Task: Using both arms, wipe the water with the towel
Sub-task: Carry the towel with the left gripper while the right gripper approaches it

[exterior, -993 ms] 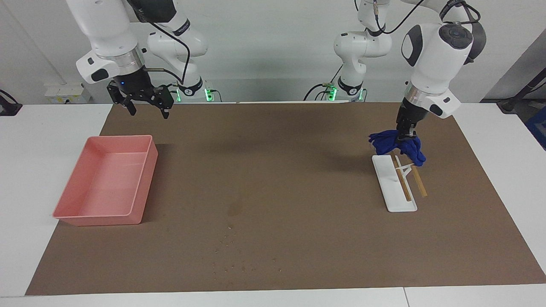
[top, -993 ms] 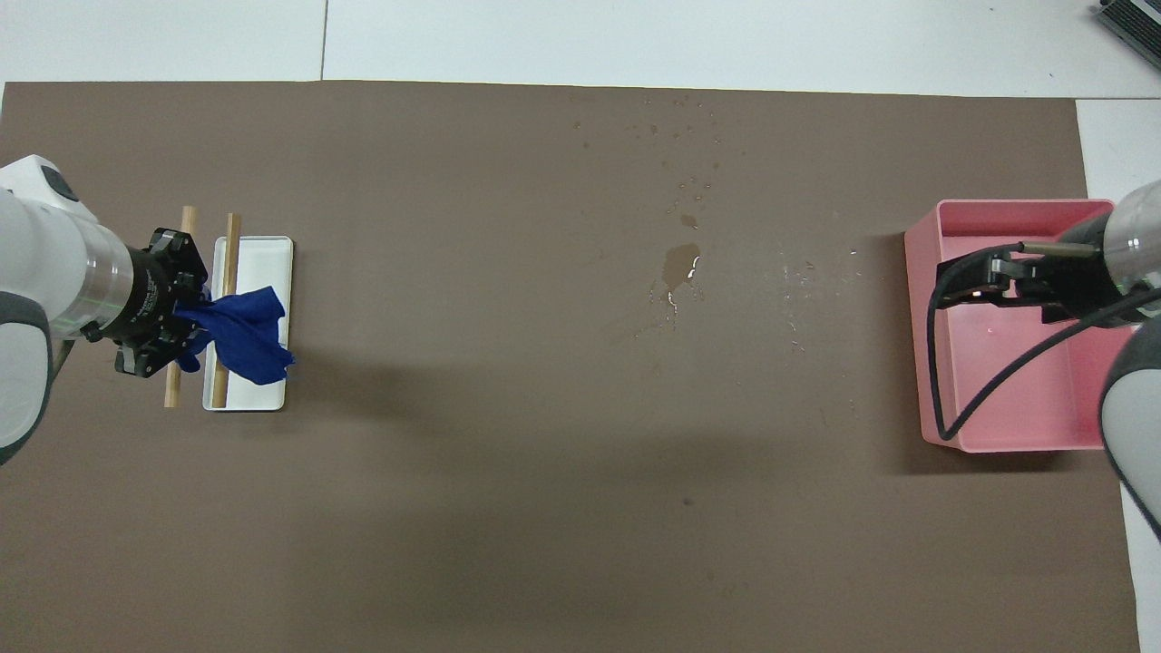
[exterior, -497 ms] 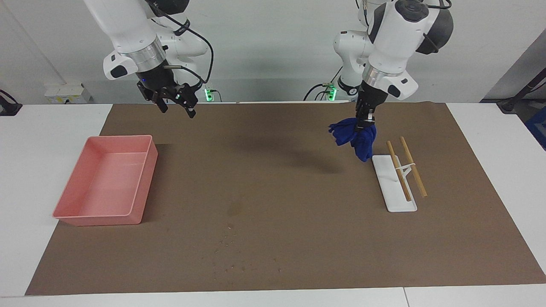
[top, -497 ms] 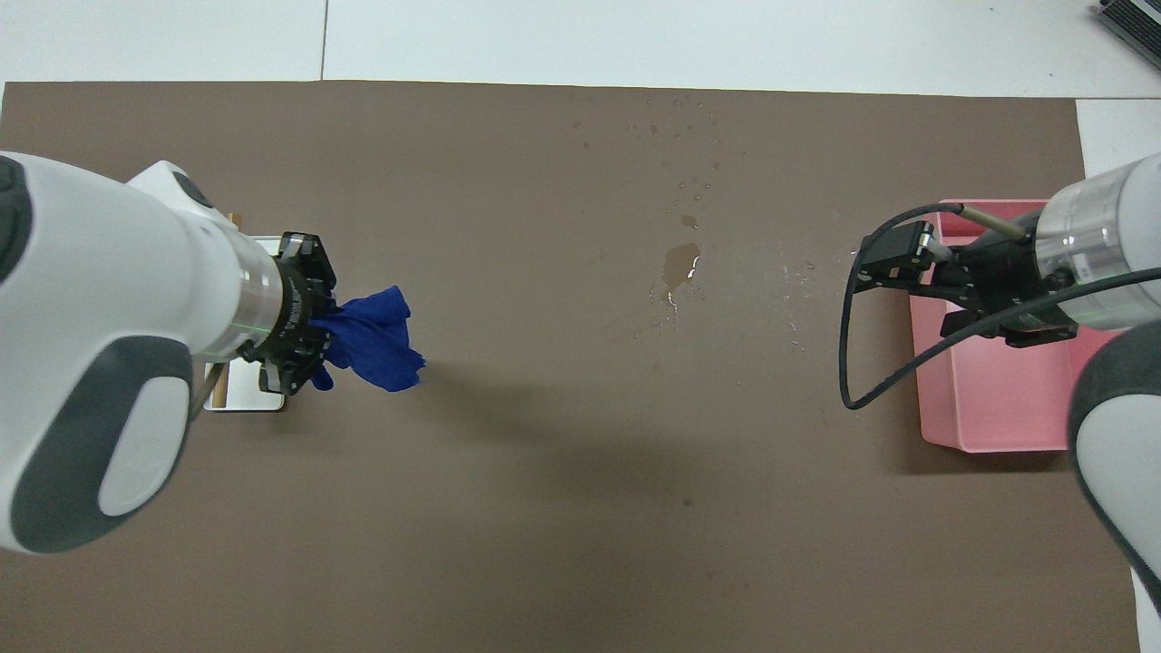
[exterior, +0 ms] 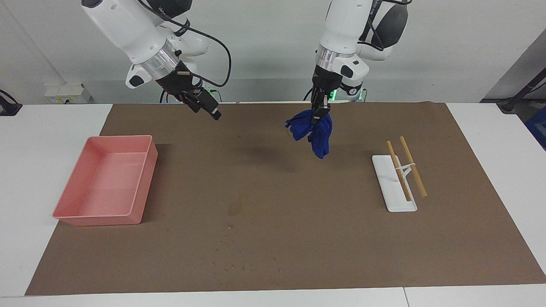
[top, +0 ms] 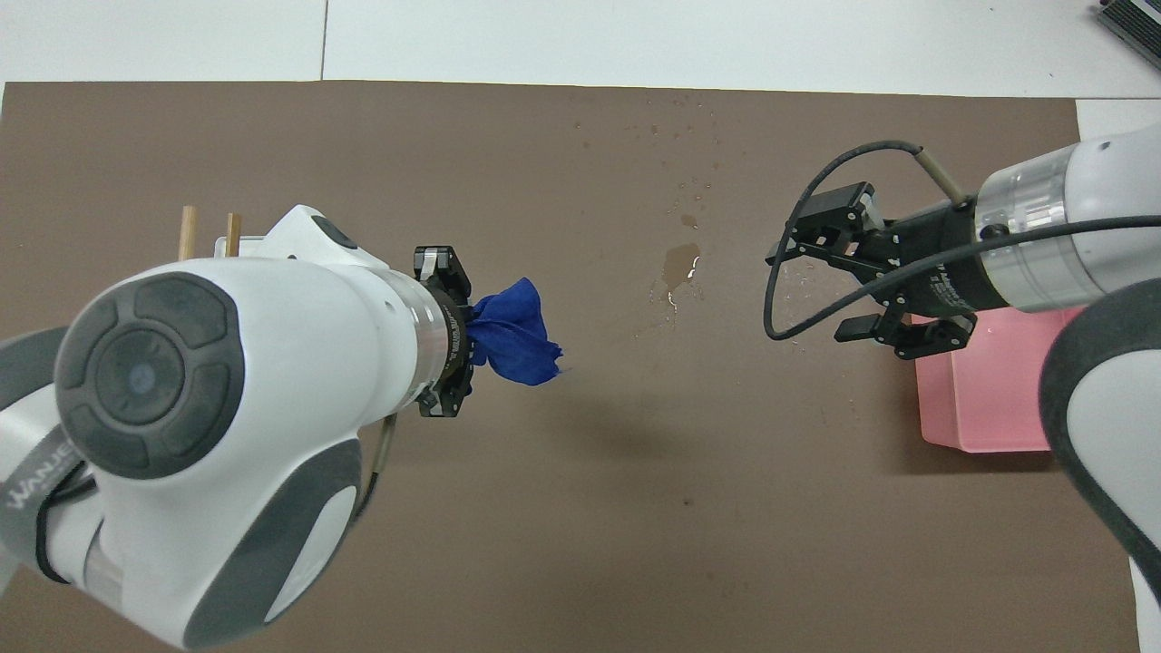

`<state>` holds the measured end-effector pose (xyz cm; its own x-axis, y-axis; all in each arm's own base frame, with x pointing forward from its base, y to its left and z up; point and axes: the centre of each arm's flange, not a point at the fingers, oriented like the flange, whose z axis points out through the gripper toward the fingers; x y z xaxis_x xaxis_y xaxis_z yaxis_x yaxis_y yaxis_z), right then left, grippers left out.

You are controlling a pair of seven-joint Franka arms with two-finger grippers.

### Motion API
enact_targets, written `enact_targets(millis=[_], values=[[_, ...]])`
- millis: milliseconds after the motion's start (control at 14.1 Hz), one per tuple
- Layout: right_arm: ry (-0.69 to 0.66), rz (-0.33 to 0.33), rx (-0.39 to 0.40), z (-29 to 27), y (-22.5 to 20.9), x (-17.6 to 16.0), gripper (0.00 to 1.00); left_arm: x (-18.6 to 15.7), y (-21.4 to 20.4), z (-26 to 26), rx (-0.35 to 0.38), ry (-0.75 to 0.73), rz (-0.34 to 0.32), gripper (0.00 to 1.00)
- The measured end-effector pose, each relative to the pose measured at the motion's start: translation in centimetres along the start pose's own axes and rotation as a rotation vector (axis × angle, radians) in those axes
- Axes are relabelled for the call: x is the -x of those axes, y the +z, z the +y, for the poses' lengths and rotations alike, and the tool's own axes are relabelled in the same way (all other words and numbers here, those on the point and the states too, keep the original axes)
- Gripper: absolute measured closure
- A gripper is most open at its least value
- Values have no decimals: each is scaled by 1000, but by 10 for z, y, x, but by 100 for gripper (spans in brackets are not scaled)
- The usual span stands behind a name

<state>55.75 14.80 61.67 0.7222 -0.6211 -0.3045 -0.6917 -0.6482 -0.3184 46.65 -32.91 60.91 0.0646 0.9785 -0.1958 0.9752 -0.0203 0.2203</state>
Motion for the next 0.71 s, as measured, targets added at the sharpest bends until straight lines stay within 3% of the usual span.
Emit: enact_targets(millis=[426, 709], values=[[319, -103, -44, -30, 41, 4, 2, 72, -41, -22, 71, -117, -113, 84], [425, -167, -26, -47, 67, 1, 2, 94, -54, -24, 112, -145, -179, 84]])
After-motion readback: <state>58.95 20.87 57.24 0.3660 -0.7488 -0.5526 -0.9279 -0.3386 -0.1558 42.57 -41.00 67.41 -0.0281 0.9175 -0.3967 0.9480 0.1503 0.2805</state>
